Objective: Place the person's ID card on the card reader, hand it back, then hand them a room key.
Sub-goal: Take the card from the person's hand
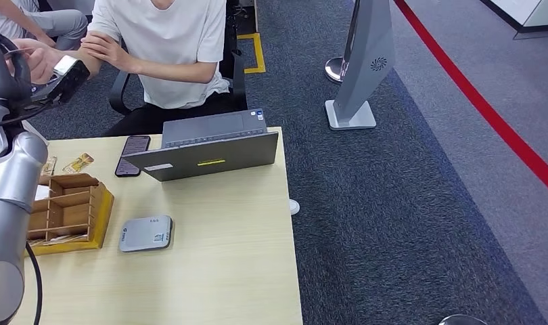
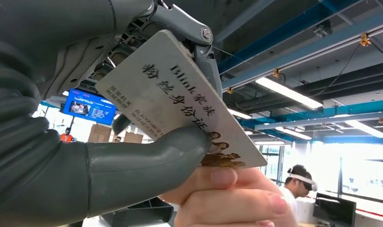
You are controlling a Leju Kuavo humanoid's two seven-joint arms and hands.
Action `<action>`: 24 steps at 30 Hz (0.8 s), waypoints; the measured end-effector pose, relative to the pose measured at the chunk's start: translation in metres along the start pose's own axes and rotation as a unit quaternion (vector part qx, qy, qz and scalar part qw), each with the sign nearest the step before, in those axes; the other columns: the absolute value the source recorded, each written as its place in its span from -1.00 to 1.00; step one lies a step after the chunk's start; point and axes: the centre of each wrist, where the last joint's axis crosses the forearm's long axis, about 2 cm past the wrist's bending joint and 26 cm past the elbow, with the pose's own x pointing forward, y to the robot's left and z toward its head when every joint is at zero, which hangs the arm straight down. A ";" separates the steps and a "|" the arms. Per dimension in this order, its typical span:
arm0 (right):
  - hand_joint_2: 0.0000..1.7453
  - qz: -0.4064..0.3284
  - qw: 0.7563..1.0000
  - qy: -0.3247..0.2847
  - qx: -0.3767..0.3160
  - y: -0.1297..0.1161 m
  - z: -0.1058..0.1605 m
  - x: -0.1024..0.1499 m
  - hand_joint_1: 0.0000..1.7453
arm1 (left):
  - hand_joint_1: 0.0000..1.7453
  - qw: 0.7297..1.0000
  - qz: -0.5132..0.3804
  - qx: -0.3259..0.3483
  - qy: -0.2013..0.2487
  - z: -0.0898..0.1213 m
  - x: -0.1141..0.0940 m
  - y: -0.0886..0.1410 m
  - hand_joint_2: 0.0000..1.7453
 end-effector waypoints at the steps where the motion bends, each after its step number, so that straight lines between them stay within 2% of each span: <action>1: 1.00 0.000 1.000 0.000 0.000 0.000 0.000 0.000 -1.00 | 1.00 1.000 0.000 -0.001 0.000 0.000 0.000 0.000 1.00; 8: 1.00 0.000 1.000 0.001 0.003 0.000 0.000 0.000 -1.00 | 1.00 1.000 0.000 -0.001 0.001 0.001 -0.001 -0.002 1.00; 13: 1.00 0.001 1.000 0.001 0.005 0.000 0.000 0.000 -1.00 | 1.00 0.999 0.016 0.028 -0.022 0.005 0.002 -0.004 1.00; 24: 1.00 -0.009 1.000 0.004 0.004 0.001 0.000 -0.005 -1.00 | 1.00 0.992 0.080 0.061 -0.077 0.055 0.038 -0.024 1.00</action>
